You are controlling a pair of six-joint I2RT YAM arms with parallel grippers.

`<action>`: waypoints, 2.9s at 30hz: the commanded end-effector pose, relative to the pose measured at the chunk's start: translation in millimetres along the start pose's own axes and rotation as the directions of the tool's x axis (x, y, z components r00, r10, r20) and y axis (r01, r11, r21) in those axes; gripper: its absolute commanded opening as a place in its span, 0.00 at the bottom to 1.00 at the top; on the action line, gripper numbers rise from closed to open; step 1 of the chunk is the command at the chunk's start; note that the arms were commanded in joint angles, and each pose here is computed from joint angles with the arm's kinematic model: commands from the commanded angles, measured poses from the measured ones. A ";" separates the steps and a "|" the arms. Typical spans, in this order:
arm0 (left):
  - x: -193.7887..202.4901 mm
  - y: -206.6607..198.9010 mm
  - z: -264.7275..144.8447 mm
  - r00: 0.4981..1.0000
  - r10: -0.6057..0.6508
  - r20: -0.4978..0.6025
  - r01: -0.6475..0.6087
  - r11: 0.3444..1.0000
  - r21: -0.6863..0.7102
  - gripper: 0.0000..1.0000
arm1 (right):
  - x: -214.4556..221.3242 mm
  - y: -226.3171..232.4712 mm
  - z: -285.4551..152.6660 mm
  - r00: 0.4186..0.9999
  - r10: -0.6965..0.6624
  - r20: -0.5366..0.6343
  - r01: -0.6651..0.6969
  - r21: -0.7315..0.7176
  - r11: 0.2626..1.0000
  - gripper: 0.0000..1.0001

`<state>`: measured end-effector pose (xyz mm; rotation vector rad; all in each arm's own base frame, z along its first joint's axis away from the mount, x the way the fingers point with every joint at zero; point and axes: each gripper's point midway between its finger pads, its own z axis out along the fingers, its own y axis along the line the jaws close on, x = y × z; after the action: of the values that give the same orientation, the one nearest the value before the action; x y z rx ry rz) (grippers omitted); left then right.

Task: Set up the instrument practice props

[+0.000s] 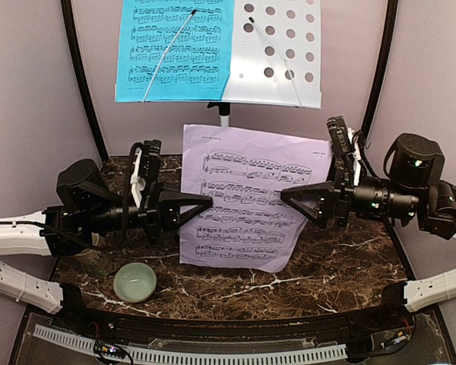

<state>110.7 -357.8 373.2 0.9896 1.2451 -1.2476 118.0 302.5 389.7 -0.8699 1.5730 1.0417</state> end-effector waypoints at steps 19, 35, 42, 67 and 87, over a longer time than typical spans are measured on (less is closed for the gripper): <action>-152.3 21.6 -28.2 0.972 0.043 0.229 0.006 0.978 -0.208 0.00 | -116.8 -17.5 2.7 0.965 -0.083 0.248 0.041 0.170 0.985 0.60; -267.9 63.3 -69.7 0.921 0.222 0.321 0.007 0.813 -0.582 0.00 | -223.7 -99.5 -5.2 0.951 -0.217 0.221 0.026 0.641 0.767 0.57; -273.9 68.7 -62.5 0.920 0.254 0.300 -0.021 0.793 -0.609 0.00 | -229.4 -109.8 22.6 0.953 -0.256 0.159 0.090 0.660 0.746 0.56; -288.6 83.6 -47.7 0.902 0.359 0.241 -0.102 0.719 -0.688 0.00 | -224.7 -130.9 60.0 0.937 -0.340 0.079 0.192 0.696 0.692 0.11; -302.2 103.5 -26.4 0.885 0.448 0.124 -0.236 0.662 -0.711 0.00 | -224.1 -112.1 48.6 0.886 -0.414 0.209 0.197 0.638 0.744 0.00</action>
<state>240.6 -284.6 646.9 0.3954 1.1119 -0.5056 296.1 321.0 566.7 -0.4541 1.3412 0.3328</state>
